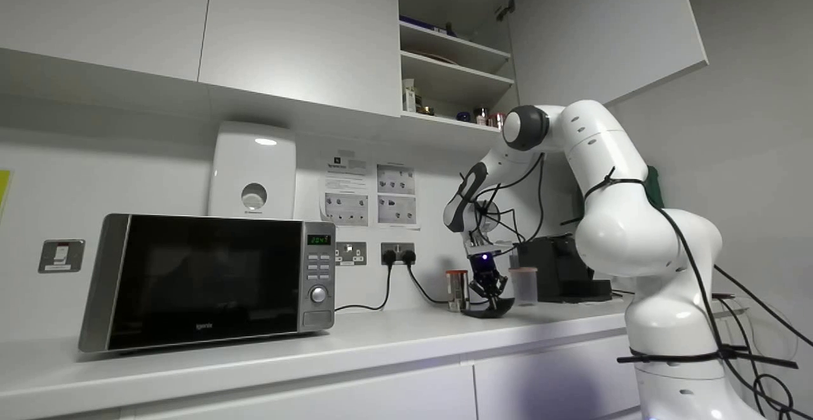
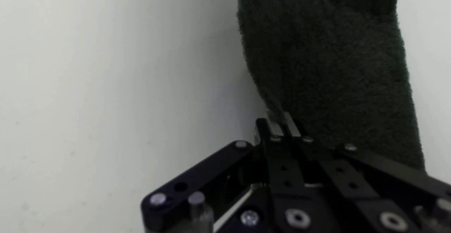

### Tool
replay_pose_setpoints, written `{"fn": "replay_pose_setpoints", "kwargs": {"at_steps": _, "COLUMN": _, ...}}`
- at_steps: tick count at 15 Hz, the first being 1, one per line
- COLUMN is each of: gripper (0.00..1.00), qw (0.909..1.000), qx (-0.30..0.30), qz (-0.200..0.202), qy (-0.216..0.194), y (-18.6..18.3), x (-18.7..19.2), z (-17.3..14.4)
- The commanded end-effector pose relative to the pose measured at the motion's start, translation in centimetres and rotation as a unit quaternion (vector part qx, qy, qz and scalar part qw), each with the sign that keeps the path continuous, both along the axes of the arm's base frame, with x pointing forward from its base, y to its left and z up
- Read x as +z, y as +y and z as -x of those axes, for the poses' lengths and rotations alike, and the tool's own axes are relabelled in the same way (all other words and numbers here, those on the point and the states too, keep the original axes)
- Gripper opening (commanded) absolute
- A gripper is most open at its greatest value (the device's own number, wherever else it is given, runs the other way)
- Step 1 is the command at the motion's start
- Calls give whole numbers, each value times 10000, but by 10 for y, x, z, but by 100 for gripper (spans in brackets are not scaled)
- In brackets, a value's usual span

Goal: Wipe the counter with the towel

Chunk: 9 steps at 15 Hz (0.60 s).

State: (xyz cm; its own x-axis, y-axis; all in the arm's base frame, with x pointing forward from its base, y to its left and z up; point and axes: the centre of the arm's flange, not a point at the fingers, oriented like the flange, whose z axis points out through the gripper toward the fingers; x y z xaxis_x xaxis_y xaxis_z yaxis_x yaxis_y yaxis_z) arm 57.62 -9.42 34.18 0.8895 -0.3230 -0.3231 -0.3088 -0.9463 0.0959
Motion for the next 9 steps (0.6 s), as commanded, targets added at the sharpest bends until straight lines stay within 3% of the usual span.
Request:
{"fn": "replay_pose_setpoints", "kwargs": {"at_steps": 1, "gripper": 1, "qw": 9976, "qx": 638, "qz": -264, "qy": 20, "y": 70, "x": 0, "z": 41}}
{"fn": "replay_pose_setpoints", "kwargs": {"at_steps": 4, "gripper": 1, "qw": 9912, "qx": 1279, "qz": -337, "qy": 81, "y": 147, "x": 2, "z": 50}}
{"fn": "replay_pose_setpoints", "kwargs": {"at_steps": 9, "gripper": 1, "qw": 9717, "qx": 2324, "qz": -431, "qy": 6, "y": 266, "x": 27, "z": 56}}
